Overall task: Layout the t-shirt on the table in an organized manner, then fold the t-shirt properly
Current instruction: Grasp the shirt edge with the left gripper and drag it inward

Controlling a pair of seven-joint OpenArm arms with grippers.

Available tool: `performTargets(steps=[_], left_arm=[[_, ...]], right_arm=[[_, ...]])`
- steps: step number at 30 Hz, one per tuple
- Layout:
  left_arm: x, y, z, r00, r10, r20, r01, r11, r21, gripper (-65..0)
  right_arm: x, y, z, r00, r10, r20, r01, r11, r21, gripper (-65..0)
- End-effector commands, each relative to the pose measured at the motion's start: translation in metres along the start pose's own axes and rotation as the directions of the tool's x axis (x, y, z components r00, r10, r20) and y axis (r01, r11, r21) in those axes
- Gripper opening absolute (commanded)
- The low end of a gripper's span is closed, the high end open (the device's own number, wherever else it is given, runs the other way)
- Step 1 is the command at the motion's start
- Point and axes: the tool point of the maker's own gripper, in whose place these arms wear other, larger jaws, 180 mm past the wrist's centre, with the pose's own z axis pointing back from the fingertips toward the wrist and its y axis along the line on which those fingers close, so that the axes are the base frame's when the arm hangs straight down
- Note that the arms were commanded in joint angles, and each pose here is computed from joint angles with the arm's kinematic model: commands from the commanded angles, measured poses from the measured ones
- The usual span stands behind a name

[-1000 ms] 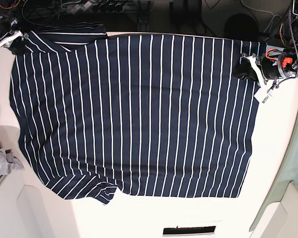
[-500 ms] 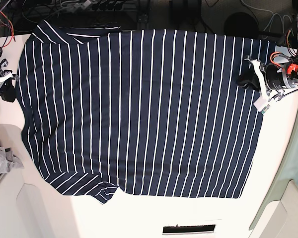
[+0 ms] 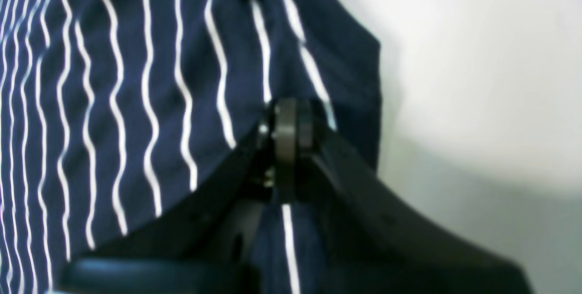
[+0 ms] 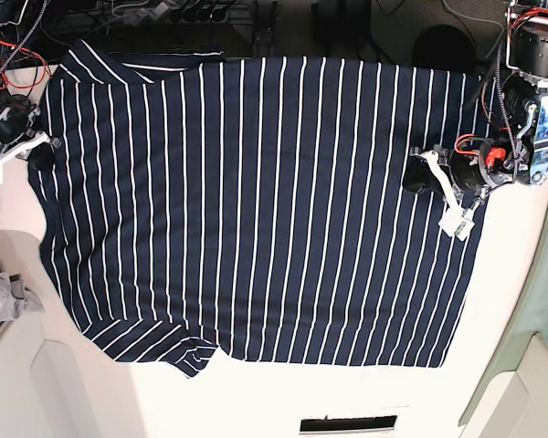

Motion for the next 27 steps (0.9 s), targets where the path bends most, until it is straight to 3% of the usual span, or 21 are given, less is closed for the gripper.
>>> performTargets(steps=[1, 7, 12, 18, 22, 27], left_arm=[[0.014, 0.009, -0.003, 1.000, 0.000, 0.017, 0.000, 1.000, 0.024, -65.0], [0.034, 0.015, -0.038, 0.994, 0.100, 0.041, -0.101, 0.995, 0.020, -65.0], [0.065, 0.024, -0.044, 0.992, 0.112, 0.064, -0.114, 0.993, 0.032, -65.0], [0.088, 0.025, -0.033, 0.993, 0.108, 0.055, -0.108, 0.994, 0.000, -65.0], [0.119, 0.023, -0.007, 0.986, 0.110, 0.123, -0.105, 0.993, -0.046, -65.0], [0.159, 0.029, 0.027, 0.969, 0.019, 0.248, -0.015, 1.000, -0.016, -65.0]], right_arm=[[0.021, -0.004, -0.002, 0.999, 0.015, 0.034, -0.014, 1.000, -0.011, -65.0], [0.054, -0.002, -0.029, 0.998, -0.007, 0.067, 0.007, 1.000, -0.013, -65.0], [0.087, 0.005, -0.045, 0.995, -0.014, 0.102, 0.015, 1.000, -0.008, -65.0], [0.121, 0.015, -0.044, 0.981, -0.059, 0.186, 0.054, 0.998, 0.035, -65.0], [0.136, 0.025, -0.036, 0.977, -0.063, 0.205, 0.049, 0.996, 0.070, -65.0], [0.151, 0.041, -0.029, 0.974, -0.076, 0.215, 0.049, 0.990, 0.129, -65.0]])
